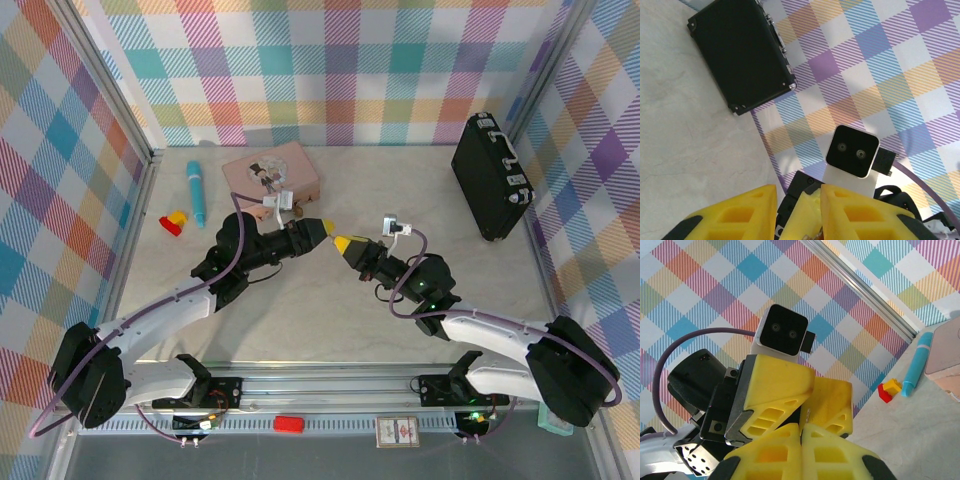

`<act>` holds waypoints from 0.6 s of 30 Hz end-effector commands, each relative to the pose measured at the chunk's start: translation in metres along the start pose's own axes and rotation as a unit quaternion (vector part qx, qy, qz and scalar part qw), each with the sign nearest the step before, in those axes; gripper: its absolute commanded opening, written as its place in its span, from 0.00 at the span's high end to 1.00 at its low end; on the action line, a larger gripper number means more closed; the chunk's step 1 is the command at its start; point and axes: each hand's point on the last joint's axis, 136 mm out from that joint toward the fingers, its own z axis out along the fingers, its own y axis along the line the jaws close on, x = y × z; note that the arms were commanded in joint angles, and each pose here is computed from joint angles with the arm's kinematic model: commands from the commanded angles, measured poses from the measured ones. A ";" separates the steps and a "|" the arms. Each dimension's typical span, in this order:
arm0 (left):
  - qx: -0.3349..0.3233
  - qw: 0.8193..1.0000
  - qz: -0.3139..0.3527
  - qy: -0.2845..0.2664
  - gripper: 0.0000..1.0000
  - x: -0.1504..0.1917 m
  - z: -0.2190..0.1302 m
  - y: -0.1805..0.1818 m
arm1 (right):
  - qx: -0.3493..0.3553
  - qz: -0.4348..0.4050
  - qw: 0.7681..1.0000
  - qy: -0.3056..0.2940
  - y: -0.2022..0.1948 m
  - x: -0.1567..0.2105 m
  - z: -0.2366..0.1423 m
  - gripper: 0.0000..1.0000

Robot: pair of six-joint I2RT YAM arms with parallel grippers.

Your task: Unlock the padlock with the key

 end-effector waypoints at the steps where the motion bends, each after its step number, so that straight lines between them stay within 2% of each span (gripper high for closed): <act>1: 0.039 0.999 0.011 -0.001 0.74 -0.005 -0.002 -0.020 | -0.022 -0.011 1.000 -0.013 0.012 -0.008 0.003 1.00; 15: 0.039 0.999 0.011 0.012 0.75 0.002 -0.008 -0.022 | 0.003 0.002 0.999 -0.036 0.000 -0.011 -0.001 1.00; 18: 0.043 0.999 0.013 0.014 0.80 0.002 -0.008 -0.024 | 0.010 0.006 0.999 -0.038 -0.004 -0.011 -0.001 1.00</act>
